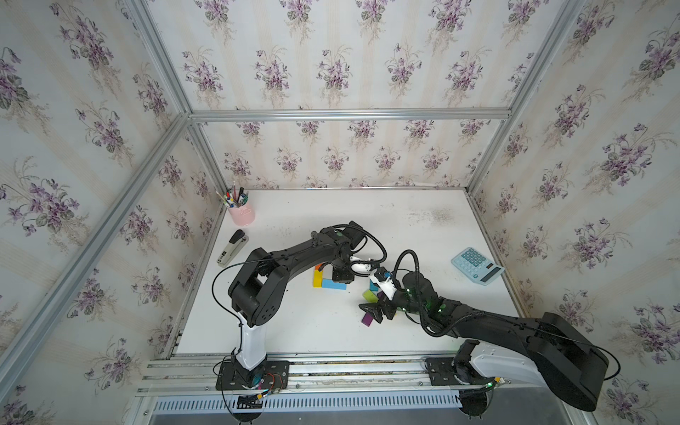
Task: Assemble the letter t with building blocks
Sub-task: Assemble the building block at the center of the board.
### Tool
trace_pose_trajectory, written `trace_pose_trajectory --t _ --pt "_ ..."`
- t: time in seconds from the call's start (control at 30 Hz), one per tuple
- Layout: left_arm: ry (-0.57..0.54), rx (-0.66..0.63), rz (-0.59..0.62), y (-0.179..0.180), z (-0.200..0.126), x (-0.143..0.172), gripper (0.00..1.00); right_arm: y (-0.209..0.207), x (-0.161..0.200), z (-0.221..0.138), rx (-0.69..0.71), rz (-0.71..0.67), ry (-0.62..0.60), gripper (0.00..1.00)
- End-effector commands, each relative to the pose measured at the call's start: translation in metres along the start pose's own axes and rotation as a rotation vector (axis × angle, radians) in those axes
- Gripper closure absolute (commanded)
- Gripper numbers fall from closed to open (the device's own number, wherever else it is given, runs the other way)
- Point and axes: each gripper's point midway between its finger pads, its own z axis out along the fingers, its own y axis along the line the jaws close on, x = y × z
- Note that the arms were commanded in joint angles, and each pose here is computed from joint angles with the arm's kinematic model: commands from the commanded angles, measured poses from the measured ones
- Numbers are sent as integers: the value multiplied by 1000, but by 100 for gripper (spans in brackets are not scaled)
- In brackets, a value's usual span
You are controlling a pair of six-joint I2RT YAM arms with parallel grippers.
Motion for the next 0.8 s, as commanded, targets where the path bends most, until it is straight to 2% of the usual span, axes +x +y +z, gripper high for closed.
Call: trace_pose_trajectory --t 0.0,0.37,0.77 --pt "5 -16 -16 2 9 -4 61 1 -3 -2 1 -16 -15 0" --pt "77 -78 -24 18 30 2 61 1 -4 -2 -1 -16 -15 0" --pt "112 -106 -13 22 34 7 60 2 -3 -1 -7 -15 -11 0"
